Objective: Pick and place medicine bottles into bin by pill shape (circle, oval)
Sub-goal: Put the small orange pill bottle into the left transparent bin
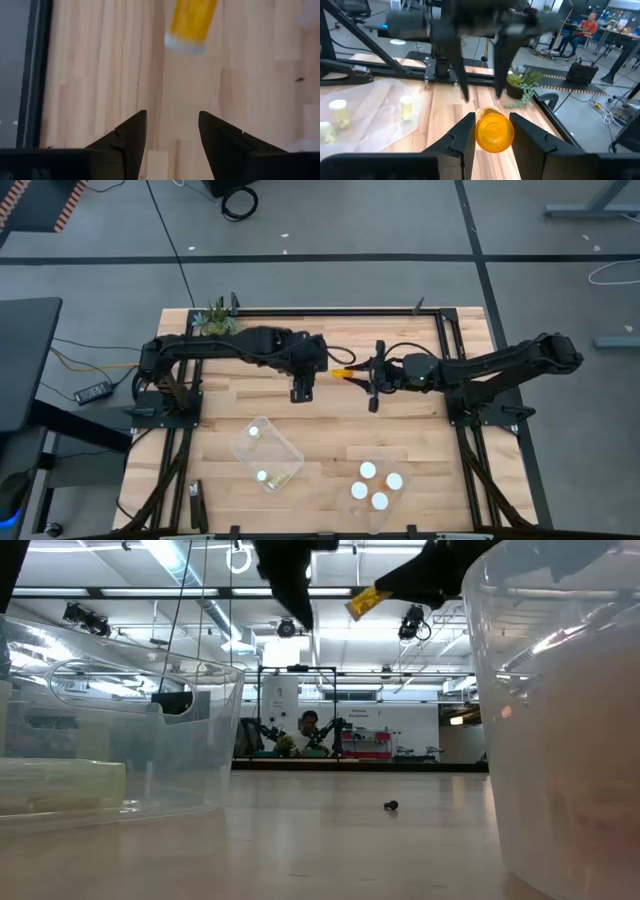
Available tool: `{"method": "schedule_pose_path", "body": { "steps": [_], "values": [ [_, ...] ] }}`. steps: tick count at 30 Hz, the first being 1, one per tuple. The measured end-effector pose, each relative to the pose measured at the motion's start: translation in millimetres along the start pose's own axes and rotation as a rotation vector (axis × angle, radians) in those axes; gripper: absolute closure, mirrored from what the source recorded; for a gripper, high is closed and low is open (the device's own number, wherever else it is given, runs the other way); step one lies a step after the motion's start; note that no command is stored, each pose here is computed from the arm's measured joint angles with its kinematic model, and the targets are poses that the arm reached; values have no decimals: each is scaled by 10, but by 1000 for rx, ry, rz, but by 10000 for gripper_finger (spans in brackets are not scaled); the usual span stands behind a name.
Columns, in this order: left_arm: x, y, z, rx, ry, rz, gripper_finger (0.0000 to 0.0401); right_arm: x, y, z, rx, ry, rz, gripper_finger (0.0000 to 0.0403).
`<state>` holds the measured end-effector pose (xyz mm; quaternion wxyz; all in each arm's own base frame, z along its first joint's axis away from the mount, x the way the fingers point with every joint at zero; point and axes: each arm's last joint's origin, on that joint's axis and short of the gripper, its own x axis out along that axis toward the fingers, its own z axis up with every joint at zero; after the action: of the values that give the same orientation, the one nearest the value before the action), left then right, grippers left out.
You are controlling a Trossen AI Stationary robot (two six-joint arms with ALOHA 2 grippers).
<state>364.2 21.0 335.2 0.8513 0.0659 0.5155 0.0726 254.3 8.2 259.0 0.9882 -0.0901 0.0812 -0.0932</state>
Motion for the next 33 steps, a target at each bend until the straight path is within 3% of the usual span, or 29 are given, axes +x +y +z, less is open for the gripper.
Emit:
{"method": "schedule_pose_path", "body": {
  "steps": [4,8,15,22,33],
  "values": [
    [334,-103,-147,11,-19,-6,225,-133,-27,-55,9,-11,-2,284],
    [462,-125,-230,-3,-102,-40,230,-192,-41,-70,21,-21,-4,284],
    [380,-102,-282,-19,-336,-47,232,-191,-45,-28,36,-65,-4,283],
    [341,-95,-343,-39,-526,-45,231,-203,-37,75,68,-180,69,283],
    [230,-82,-195,-15,-750,-38,176,-216,-45,141,69,-253,80,283]
  ]
}}
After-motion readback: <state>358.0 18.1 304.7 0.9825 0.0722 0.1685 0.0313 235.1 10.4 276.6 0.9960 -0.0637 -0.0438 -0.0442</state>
